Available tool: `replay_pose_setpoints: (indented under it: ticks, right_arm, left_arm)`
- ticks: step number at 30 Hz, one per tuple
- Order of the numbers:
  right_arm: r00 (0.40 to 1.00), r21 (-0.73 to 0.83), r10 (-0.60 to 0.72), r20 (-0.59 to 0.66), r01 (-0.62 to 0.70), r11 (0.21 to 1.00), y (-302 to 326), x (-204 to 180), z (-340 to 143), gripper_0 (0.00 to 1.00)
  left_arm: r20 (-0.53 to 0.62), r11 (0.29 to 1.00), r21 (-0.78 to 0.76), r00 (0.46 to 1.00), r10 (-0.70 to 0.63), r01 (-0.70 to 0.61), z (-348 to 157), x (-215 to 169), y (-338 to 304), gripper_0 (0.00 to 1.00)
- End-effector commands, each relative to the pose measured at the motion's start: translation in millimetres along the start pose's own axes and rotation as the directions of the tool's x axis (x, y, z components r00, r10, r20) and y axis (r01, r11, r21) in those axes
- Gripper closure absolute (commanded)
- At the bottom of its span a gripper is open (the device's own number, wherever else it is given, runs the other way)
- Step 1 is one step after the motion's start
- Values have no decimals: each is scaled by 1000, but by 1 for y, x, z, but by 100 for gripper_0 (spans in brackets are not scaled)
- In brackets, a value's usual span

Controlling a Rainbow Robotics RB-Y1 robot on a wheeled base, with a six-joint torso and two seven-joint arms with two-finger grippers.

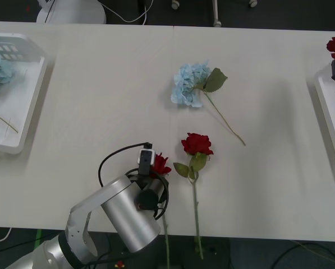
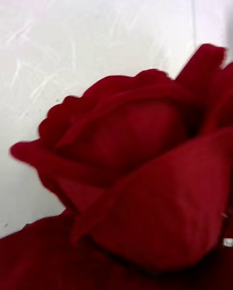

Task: Put the red flowers into the right box and the blue flowers into the left box

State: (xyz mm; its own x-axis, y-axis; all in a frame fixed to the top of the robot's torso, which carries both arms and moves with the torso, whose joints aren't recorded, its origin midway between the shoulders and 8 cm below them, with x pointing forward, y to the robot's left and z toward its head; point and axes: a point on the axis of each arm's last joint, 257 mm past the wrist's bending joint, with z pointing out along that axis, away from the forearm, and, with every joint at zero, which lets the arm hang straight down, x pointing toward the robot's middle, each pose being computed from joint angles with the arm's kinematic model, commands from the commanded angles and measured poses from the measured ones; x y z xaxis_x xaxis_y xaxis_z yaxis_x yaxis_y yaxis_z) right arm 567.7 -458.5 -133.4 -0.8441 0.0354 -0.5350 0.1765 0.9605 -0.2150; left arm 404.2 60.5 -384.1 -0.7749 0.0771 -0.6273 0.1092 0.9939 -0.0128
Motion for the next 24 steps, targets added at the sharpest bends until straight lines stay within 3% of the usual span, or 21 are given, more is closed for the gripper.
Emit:
replay_pose_setpoints:
  ticks: [1,2,3,4,10,13,17,24]
  right_arm:
    - [989,74,-40,141,30,997,-51,-58,-24,100]
    - [986,95,-75,151,61,994,-57,-63,-23,100]
    - [977,136,-142,161,121,983,-67,-68,-22,100]
    - [969,165,-181,167,153,974,-73,-72,-23,100]
    - [910,356,-405,94,349,867,-123,-76,-19,100]
    - [853,442,-522,12,464,768,-151,-76,-16,100]
    - [818,480,-573,-45,521,706,-175,-69,-3,100]
    - [800,497,-600,-17,527,689,-184,-49,36,100]
  left_arm:
    - [-25,999,-32,999,24,-24,4,10,6,44]
    - [-24,999,-33,999,26,-27,5,9,6,62]
    - [-23,999,-32,999,29,-29,4,9,6,90]
    - [-23,999,-34,999,29,-30,5,9,6,99]
    - [-25,999,-38,999,33,-34,4,10,8,100]
    - [-20,999,-41,999,31,-31,4,9,9,100]
    - [-1,999,-44,1000,6,-6,-1,-4,12,100]
    - [52,998,-43,997,-48,50,-35,-49,29,100]
